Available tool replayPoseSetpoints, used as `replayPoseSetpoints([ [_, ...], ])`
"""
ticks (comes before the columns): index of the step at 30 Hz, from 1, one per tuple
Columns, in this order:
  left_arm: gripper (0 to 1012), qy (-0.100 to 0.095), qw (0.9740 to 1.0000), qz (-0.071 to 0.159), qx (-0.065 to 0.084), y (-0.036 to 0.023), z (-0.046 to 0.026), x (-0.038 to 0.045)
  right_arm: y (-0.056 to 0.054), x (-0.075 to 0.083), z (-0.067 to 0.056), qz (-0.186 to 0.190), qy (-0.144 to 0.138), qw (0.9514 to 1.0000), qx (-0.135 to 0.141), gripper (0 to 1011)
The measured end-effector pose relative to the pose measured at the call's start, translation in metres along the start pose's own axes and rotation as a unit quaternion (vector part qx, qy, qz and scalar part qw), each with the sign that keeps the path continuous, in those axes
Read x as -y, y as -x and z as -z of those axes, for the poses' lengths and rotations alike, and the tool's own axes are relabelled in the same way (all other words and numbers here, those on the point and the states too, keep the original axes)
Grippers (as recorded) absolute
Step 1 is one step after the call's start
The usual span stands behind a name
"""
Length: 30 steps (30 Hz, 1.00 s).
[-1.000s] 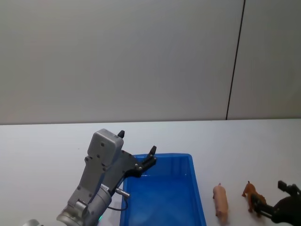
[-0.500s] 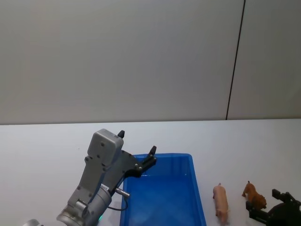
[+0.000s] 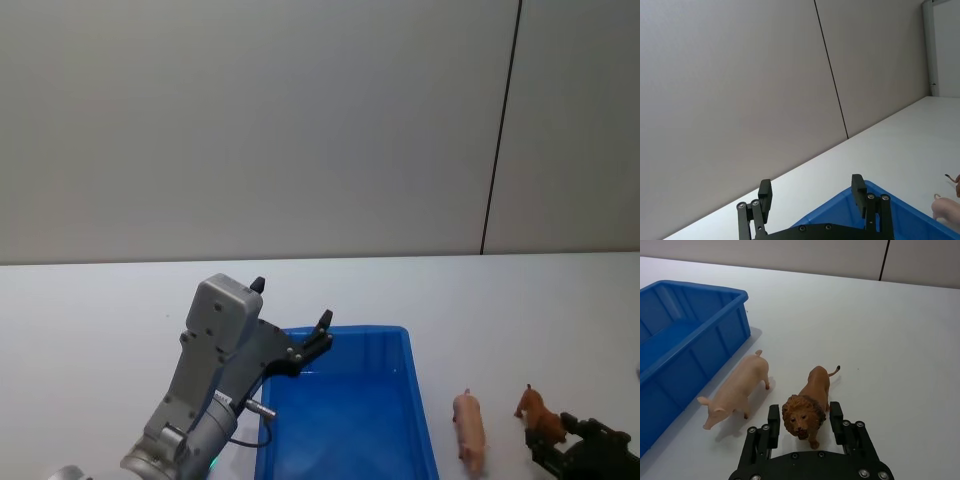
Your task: Pick up the two dolls from the table and place them into the box.
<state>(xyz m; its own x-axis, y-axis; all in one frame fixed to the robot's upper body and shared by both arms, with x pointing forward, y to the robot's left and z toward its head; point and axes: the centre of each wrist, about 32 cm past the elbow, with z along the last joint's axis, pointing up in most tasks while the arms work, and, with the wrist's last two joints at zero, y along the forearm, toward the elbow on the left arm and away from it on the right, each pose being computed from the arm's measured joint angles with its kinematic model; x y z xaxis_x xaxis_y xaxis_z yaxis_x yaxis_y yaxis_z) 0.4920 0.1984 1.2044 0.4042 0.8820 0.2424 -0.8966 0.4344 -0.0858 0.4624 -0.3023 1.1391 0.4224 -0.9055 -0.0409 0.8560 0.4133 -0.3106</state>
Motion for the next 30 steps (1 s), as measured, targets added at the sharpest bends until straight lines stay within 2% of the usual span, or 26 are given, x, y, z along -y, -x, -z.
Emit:
replayPoseSetpoints([
  [3,1002,0.000,1.0000,0.000,0.000,0.0000,0.0000,0.0000,0.000,-0.001,0.000,0.000,0.000,1.0000,0.000,549],
  [4,1002,0.000,1.0000,0.000,0.000,0.0000,0.0000,0.0000,0.000,-0.001,0.000,0.000,0.001,1.0000,0.000,490],
  [7,1002,0.000,1.0000,0.000,0.000,0.0000,0.0000,0.0000,0.000,-0.002,0.000,0.000,-0.001,1.0000,0.003,441],
  [17,1002,0.000,1.0000,0.000,0.000,0.0000,0.0000,0.0000,0.003,-0.003,-0.008,0.004,-0.032,0.9990,0.031,441],
  [22,1002,0.000,1.0000,0.000,0.000,0.0000,0.0000,0.0000,0.007,-0.004,-0.020,-0.002,-0.061,0.9969,0.050,441],
  [30,1002,0.000,1.0000,0.000,0.000,0.0000,0.0000,0.0000,0.015,-0.008,-0.044,-0.034,-0.105,0.9912,0.073,441],
])
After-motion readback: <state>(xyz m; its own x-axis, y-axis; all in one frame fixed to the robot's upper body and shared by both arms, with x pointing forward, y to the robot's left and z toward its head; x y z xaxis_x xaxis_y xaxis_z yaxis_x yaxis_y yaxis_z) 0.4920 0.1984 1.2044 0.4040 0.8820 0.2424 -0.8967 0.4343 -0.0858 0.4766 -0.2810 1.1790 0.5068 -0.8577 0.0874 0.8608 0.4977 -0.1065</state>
